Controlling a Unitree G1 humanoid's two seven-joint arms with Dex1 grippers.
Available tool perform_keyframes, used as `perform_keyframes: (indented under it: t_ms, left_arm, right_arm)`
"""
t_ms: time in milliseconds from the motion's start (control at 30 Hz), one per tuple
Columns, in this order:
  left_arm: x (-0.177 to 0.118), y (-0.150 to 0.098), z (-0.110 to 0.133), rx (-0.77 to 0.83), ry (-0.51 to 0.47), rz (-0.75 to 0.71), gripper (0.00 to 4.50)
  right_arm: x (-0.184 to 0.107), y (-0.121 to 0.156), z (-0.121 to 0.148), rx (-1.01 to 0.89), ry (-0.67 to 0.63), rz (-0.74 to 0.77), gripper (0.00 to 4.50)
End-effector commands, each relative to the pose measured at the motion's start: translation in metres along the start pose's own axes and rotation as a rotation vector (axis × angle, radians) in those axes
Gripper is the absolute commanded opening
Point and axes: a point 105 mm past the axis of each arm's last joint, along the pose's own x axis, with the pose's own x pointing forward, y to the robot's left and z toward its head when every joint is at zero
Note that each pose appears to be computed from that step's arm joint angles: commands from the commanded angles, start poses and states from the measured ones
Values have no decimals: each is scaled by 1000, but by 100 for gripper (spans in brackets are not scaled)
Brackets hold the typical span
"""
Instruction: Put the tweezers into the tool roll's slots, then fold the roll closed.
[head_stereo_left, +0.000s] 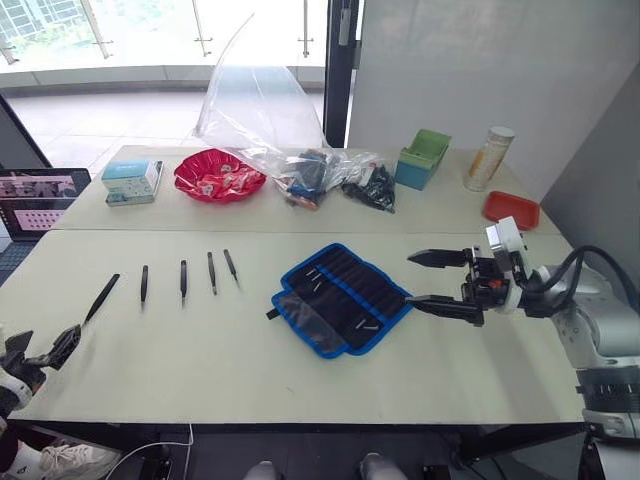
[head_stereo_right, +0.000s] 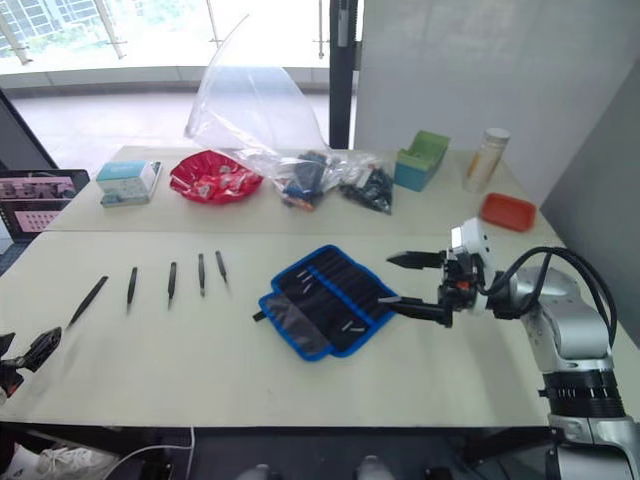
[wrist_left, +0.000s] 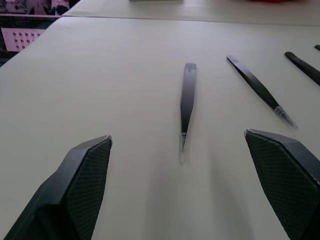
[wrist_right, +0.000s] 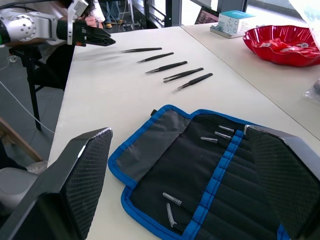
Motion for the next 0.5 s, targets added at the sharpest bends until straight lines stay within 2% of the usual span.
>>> perform_keyframes:
  t_ms: [33, 100, 267, 300, 500]
  left_arm:
    - [18, -1, 1, 59, 52, -32, 450]
    - [35, -6, -3, 69, 106, -58, 450]
    - [56, -8, -7, 86, 152, -80, 450]
    - [59, -11, -9, 99, 168, -92, 394]
    - [68, -17, -16, 124, 227, -131, 201]
  right_arm:
    - [6, 4, 13, -58, -23, -15, 448]
    - [8, 6, 9, -66, -9, -34, 448]
    - [7, 6, 8, -68, 1, -66, 448]
    - [7, 6, 6, -68, 15, -72, 450]
    - [1, 1, 1, -84, 44, -132, 450]
